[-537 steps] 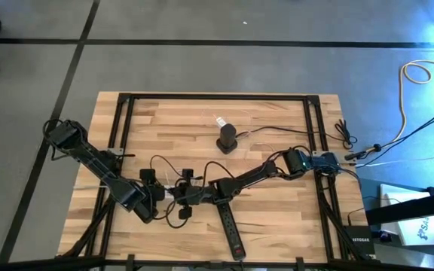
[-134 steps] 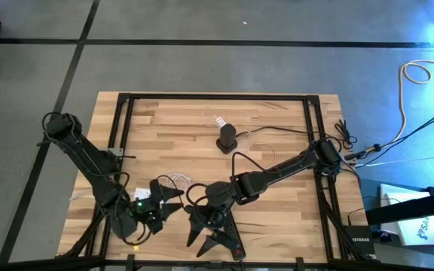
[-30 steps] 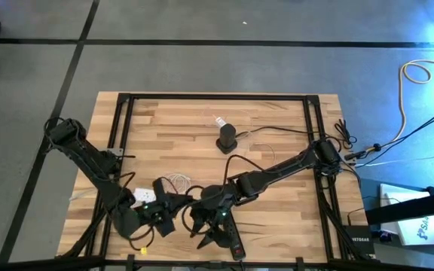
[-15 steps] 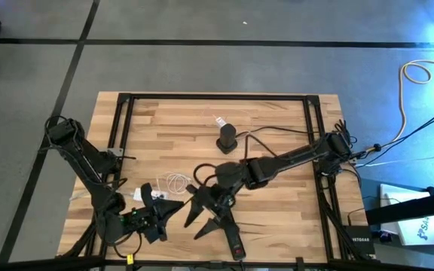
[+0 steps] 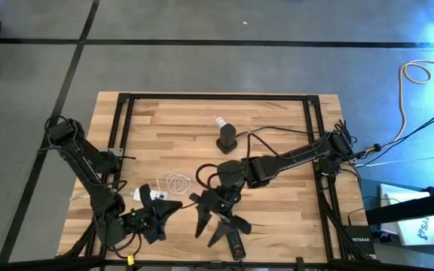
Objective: Insert USB
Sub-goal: Insert the black USB cable into the white outlet extension
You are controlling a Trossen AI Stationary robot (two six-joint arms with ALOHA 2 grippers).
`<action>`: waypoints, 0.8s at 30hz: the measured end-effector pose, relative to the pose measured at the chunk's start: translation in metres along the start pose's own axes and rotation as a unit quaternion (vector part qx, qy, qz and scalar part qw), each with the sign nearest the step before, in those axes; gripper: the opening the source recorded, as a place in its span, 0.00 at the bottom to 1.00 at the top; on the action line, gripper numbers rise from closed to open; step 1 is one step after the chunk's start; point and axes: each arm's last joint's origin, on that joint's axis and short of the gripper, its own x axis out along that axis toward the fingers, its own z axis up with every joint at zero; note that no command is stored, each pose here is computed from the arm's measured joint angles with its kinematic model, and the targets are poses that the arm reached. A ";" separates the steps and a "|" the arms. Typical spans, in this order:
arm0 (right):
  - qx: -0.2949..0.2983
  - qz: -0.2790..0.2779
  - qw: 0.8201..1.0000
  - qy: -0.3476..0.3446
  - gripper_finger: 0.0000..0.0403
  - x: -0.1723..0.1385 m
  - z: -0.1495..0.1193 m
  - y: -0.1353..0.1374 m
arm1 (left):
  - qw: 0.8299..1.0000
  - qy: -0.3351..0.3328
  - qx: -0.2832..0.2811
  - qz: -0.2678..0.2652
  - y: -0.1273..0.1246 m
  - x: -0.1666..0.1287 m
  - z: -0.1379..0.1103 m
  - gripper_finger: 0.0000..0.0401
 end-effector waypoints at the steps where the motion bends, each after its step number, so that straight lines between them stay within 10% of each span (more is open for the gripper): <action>1: -0.003 0.006 1.000 0.000 0.48 0.000 0.000 0.001 | 1.000 0.000 0.000 0.000 0.000 0.000 0.000 0.00; 11: -0.036 0.121 0.992 0.012 0.48 -0.001 0.013 0.034 | 1.000 0.001 -0.006 0.000 -0.001 0.000 -0.001 0.00; 24: -0.037 0.134 0.990 0.012 0.48 -0.009 0.019 0.044 | 1.000 0.004 -0.003 0.000 -0.002 0.001 -0.002 0.00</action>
